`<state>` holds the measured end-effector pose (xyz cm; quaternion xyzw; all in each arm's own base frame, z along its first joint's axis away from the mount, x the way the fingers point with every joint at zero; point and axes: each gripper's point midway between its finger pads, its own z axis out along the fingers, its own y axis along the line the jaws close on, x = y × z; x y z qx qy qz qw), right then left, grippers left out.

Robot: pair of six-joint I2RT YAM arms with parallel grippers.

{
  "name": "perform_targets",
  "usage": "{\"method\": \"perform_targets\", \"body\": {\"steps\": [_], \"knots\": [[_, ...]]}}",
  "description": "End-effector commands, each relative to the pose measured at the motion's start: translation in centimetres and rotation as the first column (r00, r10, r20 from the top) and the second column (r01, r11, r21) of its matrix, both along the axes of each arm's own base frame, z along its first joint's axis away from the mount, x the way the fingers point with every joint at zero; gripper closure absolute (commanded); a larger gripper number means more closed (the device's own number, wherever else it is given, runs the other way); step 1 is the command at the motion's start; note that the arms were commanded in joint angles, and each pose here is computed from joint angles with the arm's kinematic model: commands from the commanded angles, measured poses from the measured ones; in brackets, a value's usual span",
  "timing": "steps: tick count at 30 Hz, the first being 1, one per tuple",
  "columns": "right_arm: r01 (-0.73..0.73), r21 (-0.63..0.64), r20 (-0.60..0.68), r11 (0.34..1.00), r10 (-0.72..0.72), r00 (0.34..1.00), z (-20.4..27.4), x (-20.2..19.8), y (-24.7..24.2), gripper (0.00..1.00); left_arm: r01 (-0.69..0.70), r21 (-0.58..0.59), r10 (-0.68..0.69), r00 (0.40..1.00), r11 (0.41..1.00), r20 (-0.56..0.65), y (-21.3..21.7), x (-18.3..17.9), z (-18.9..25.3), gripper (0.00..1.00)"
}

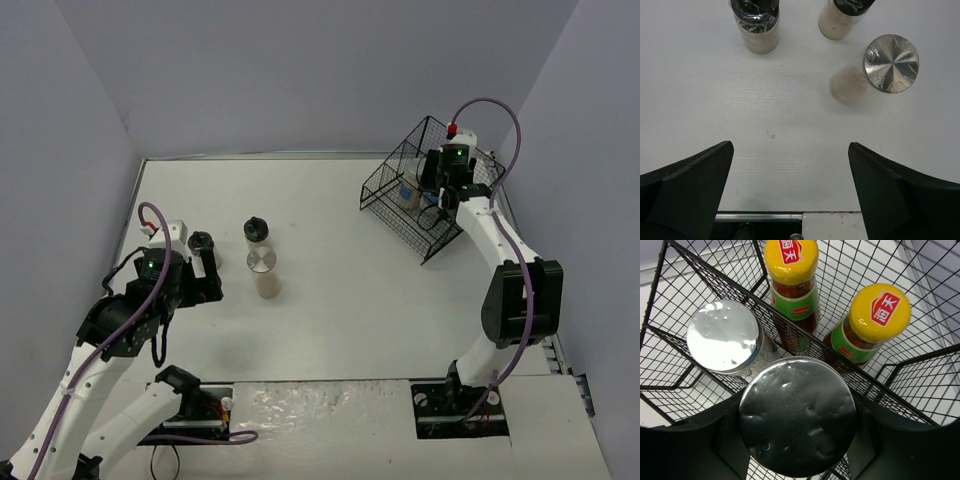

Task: Organize the condiment bottles

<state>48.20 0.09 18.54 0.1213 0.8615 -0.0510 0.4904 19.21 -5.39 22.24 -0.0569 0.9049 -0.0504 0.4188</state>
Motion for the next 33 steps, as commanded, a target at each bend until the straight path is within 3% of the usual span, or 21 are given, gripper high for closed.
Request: {"method": "perform_targets", "body": {"steps": [1,15,22,28,30,33], "knots": [[0.044,0.045,0.207,0.998,-0.052,0.977,3.8,2.9,-0.6,1.00,-0.018,-0.014,0.018,0.999,1.000,0.045,-0.1,0.8,1.1,0.03],[-0.049,0.113,0.285,0.992,0.015,0.958,2.3,5.1,1.5,1.00,-0.038,-0.001,0.038,0.998,0.999,0.041,0.5,0.4,1.1,0.03],[-0.060,0.080,0.250,0.995,0.038,0.968,1.8,6.0,1.7,1.00,-0.037,-0.004,0.038,0.999,0.999,0.035,0.3,0.6,1.0,0.03],[-0.054,0.051,0.207,0.997,0.042,0.977,1.6,5.6,1.6,0.74,-0.032,-0.012,0.032,0.999,0.999,0.034,0.0,0.9,1.1,0.03],[-0.051,0.043,0.207,0.998,0.041,0.978,2.0,5.4,1.6,0.61,-0.032,-0.014,0.033,0.999,0.999,0.034,0.0,0.9,1.0,0.03],[-0.050,0.027,0.207,0.998,0.043,0.977,2.8,4.9,1.6,0.53,-0.033,-0.017,0.033,0.999,0.999,0.029,-0.1,1.0,0.9,0.03]]}}
